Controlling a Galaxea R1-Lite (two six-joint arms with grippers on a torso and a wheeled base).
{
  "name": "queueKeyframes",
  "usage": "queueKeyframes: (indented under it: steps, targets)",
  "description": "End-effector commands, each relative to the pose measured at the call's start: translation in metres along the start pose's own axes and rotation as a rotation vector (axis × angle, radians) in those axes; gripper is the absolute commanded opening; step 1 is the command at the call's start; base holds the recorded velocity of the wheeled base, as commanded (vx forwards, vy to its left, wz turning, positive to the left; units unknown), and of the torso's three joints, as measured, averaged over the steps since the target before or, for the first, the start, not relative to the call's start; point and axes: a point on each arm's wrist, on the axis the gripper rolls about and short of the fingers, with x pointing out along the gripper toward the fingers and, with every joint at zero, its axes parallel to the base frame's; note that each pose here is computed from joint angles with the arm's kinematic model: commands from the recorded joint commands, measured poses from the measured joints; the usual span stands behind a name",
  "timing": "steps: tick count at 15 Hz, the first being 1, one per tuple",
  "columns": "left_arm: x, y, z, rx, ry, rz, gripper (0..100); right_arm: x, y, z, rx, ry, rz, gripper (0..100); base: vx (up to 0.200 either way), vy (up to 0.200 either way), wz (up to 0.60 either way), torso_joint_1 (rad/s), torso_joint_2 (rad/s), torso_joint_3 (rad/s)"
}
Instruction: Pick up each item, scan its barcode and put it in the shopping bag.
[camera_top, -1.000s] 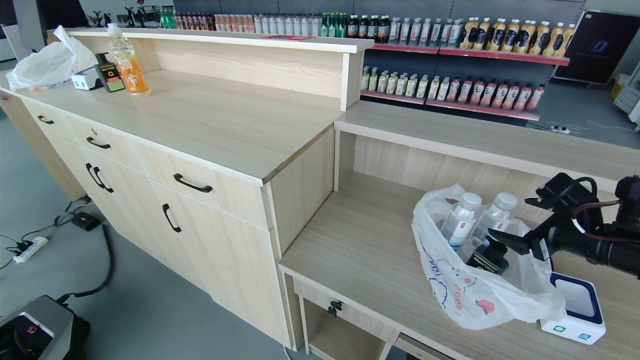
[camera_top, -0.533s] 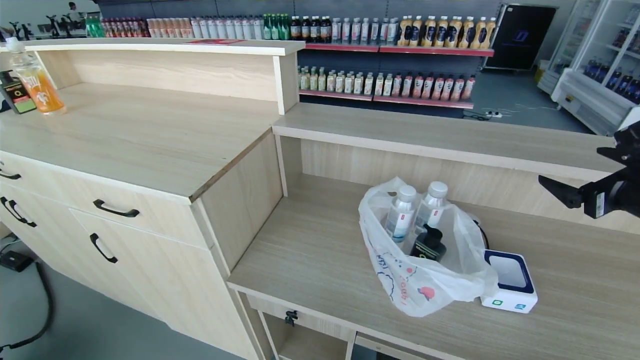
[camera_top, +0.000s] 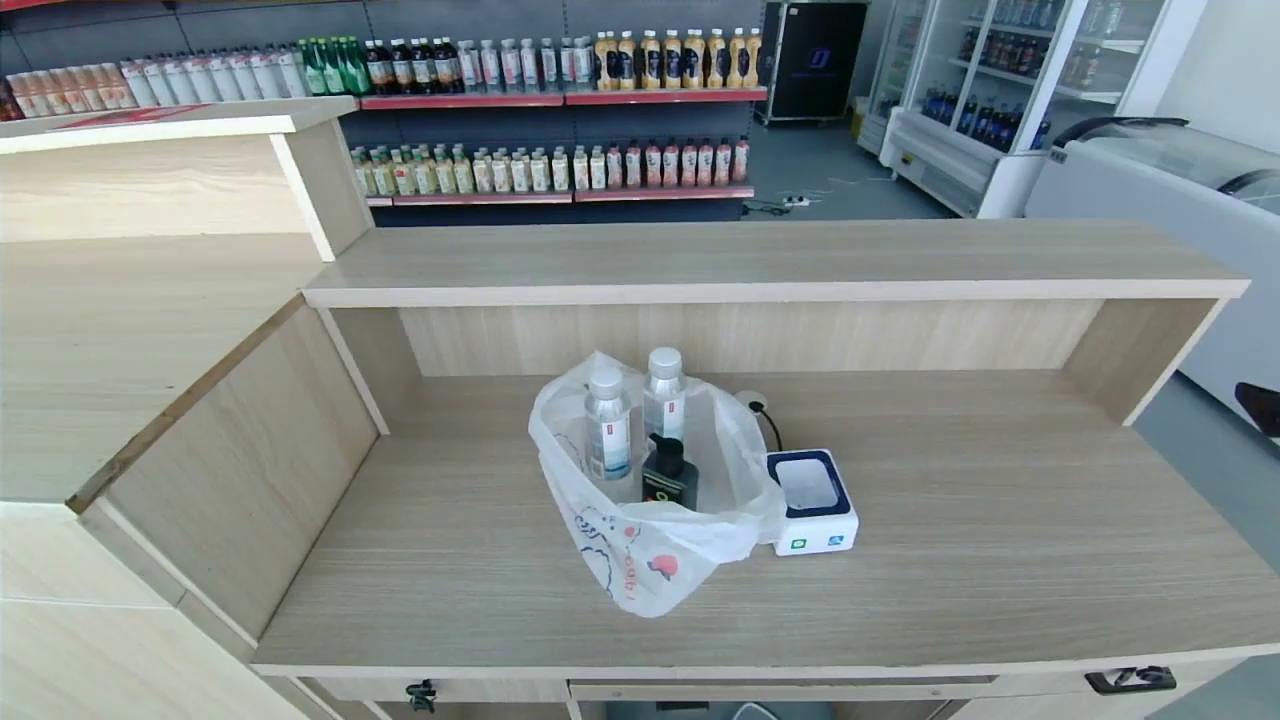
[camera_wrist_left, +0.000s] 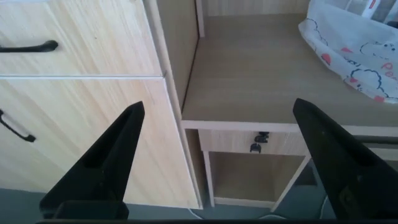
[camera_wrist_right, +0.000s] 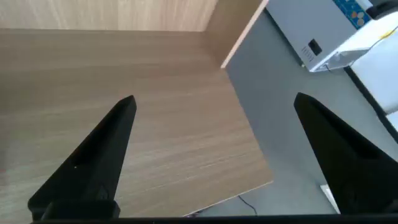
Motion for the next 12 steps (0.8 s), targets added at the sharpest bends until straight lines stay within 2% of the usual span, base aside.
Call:
queueKeyframes:
  steps: [1,2,5,7,8,9,10,12]
  targets:
    - [0.0,0.0,0.0,0.0,0.0,0.001,100,-0.045,0.006,-0.029,0.08,0.028,-0.051,100,0.0,0.0,-0.6,-0.002,0.0,0.002]
    - [0.0,0.0,0.0,0.0,0.0,0.001,100,-0.063,0.007,-0.046,0.105,0.029,-0.041,100,0.0,0.0,-0.6,0.007,0.0,0.007]
    - [0.0,0.0,0.0,0.0,0.0,0.001,100,-0.124,0.024,-0.13,0.133,0.048,0.068,100,0.0,0.0,0.0,0.0,0.0,0.0]
    - [0.0,0.0,0.0,0.0,0.0,0.001,100,-0.156,0.023,-0.164,0.15,0.117,0.123,100,0.0,0.0,0.0,0.0,0.0,0.0]
    - [0.0,0.0,0.0,0.0,0.0,0.001,100,-0.163,0.022,-0.172,0.155,0.12,0.122,100,0.0,0.0,0.0,0.0,0.0,0.0]
    - [0.0,0.0,0.0,0.0,0.0,0.001,100,-0.178,0.019,-0.182,0.219,0.021,0.156,100,0.0,0.0,0.0,0.0,0.0,0.0]
    - [0.0,0.0,0.0,0.0,0.0,0.001,100,-0.182,0.018,-0.185,0.219,-0.04,0.165,100,0.0,0.0,0.0,0.0,0.0,0.0]
    - [0.0,0.0,0.0,0.0,0.0,0.001,100,-0.182,0.018,-0.186,0.221,-0.05,0.174,100,0.0,0.0,0.0,0.0,0.0,0.0]
